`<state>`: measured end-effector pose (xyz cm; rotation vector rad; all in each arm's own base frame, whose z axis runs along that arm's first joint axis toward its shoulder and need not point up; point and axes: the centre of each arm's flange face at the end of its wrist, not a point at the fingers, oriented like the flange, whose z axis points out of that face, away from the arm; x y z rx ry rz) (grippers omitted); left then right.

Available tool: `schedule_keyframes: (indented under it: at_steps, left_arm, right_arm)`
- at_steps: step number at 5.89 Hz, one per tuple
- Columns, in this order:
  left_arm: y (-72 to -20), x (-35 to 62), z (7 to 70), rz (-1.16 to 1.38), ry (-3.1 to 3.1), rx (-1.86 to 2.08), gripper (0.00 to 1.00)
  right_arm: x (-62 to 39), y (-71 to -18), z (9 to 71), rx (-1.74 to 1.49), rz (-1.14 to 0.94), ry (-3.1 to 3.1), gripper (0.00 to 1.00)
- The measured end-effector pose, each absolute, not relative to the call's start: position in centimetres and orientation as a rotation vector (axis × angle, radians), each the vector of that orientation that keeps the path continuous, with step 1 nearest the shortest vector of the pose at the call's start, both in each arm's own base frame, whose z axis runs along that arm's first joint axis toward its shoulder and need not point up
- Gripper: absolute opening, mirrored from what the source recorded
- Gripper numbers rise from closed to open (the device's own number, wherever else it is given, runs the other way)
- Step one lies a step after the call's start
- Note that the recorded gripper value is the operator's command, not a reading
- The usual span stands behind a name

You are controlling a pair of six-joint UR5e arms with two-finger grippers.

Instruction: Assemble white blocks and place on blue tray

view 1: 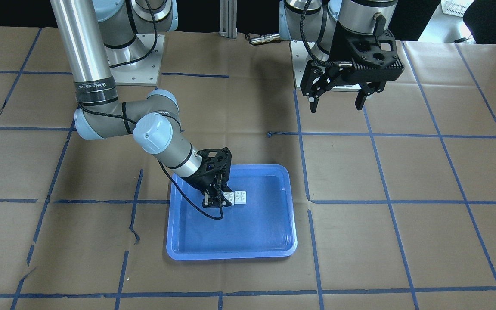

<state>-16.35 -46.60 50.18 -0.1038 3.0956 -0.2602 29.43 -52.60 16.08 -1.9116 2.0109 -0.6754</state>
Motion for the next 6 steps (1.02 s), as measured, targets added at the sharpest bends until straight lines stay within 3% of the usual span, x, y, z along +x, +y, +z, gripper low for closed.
schedule_keyframes:
  at_steps: [1,3,6]
  left_arm:
    - [-46.6,-16.35,50.18,-0.26,3.096,-0.104,0.99]
    - [-46.57,-16.35,50.18,-0.26,3.096,-0.103,0.99]
    - [-46.59,-16.35,50.16,-0.26,3.095,-0.103,0.99]
  right_arm:
    - [29.46,-52.56,16.06,-1.911,-0.674,2.011,0.37]
    - [29.69,-52.39,15.99,-1.913,-0.67,2.007,0.52]
    - [29.91,-52.26,15.93,-1.914,-0.668,2.002,0.54]
